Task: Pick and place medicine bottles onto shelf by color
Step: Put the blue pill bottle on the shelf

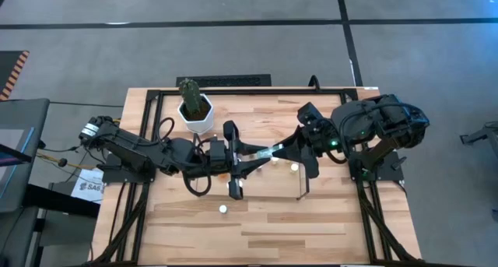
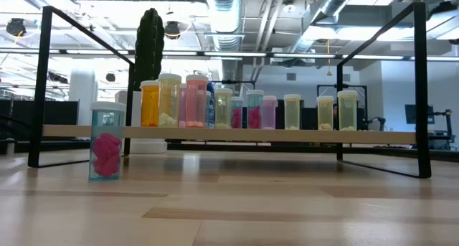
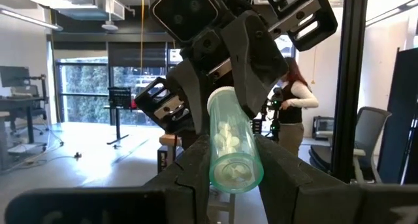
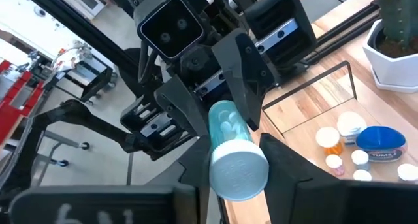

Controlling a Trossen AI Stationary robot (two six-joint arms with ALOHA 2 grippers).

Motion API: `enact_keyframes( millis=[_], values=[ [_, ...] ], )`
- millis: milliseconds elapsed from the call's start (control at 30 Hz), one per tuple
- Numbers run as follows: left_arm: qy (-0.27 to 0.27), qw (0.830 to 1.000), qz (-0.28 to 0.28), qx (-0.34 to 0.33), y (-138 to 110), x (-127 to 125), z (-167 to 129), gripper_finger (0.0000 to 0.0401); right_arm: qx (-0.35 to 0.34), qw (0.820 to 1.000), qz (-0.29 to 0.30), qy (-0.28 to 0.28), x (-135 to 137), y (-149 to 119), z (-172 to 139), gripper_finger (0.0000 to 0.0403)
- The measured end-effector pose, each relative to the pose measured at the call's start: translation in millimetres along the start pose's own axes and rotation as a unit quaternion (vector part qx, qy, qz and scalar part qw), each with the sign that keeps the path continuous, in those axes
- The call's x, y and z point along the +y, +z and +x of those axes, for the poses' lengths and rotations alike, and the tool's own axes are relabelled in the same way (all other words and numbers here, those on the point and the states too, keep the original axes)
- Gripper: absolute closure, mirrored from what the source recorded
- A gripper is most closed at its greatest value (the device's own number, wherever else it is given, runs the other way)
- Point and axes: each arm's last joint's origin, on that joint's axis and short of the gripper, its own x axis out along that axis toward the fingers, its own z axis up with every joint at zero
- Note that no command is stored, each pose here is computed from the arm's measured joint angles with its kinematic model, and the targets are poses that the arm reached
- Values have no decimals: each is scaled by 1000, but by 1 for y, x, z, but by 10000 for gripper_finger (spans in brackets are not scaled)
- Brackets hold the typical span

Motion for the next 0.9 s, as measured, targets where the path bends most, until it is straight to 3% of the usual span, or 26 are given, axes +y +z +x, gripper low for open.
enact_keyframes(
  millis=[133, 367, 467, 600, 700, 900],
  values=[
    [-6, 1000, -15, -2, 0, 0, 0, 293, -2, 1000, -4, 2, 0, 1, -3, 281],
    [10, 998, -54, 9, -2, 1, 0, 210, -6, 1000, -13, -5, -7, 6, -19, 285],
    [37, 997, -58, 35, -7, 0, -1, 178, 16, 999, -16, -34, -17, 5, -27, 283],
    [52, 991, -81, 92, -13, -3, -9, 152, 83, 990, -20, -116, -36, -6, -36, 280],
    [50, 981, -133, 131, -13, -8, -20, 144, 133, 975, -23, -179, -45, -17, -29, 280],
    [58, 943, -243, 219, -18, -21, -46, 143, 196, 959, -71, -193, -51, -34, 7, 278]
  ],
)
